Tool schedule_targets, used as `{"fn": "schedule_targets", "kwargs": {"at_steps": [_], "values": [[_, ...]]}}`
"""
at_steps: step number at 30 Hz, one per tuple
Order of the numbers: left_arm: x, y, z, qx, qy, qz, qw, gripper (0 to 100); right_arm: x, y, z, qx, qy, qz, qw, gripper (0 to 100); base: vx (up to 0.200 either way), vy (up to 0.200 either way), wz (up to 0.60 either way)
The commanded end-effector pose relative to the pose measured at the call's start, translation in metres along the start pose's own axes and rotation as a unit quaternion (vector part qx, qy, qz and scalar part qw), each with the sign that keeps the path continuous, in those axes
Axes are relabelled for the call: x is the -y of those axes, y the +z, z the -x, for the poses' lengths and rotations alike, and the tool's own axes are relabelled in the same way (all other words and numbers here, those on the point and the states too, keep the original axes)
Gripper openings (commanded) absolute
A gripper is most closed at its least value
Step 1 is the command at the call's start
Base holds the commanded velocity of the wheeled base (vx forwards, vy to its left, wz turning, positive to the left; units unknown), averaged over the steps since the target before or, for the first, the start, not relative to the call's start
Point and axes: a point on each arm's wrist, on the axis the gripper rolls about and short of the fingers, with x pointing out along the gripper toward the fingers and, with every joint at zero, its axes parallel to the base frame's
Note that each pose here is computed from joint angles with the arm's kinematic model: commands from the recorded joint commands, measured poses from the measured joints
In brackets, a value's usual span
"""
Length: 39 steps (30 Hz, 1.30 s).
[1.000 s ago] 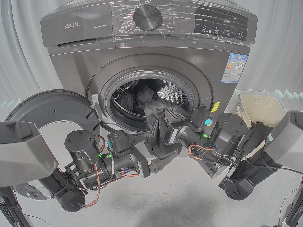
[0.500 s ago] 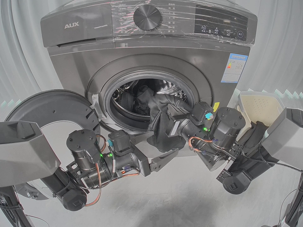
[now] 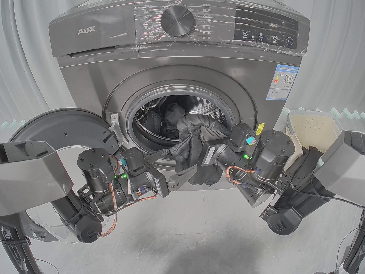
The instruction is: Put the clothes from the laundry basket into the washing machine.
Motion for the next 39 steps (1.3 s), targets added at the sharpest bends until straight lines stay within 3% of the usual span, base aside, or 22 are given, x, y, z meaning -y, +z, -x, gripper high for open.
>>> {"fn": "schedule_targets", "kwargs": {"at_steps": [1, 13, 22, 27, 39], "values": [[-0.002, -0.001, -0.001, 0.0, 0.002, -0.001, 1.0, 100, -0.001, 0.0, 0.0, 0.0, 0.001, 0.0, 1.0, 0, 0.0, 0.0, 0.0], [-0.001, -0.004, -0.009, 0.002, -0.005, -0.001, 1.0, 100, -0.003, -0.002, -0.001, -0.001, 0.004, -0.001, 1.0, 0, 0.0, 0.0, 0.0], [0.027, 0.002, -0.011, 0.007, -0.046, 0.003, 0.9989, 100, -0.004, -0.002, -0.003, 0.002, 0.004, -0.002, 1.0, 0, 0.0, 0.0, 0.0], [0.035, 0.001, -0.011, 0.004, -0.056, 0.005, 0.9984, 100, -0.003, -0.003, -0.004, 0.001, 0.003, -0.001, 1.0, 0, 0.0, 0.0, 0.0], [0.017, -0.007, -0.023, 0.008, -0.019, 0.002, 0.9998, 100, -0.006, -0.004, -0.003, 0.001, 0.003, -0.003, 1.0, 0, 0.0, 0.0, 0.0]]}}
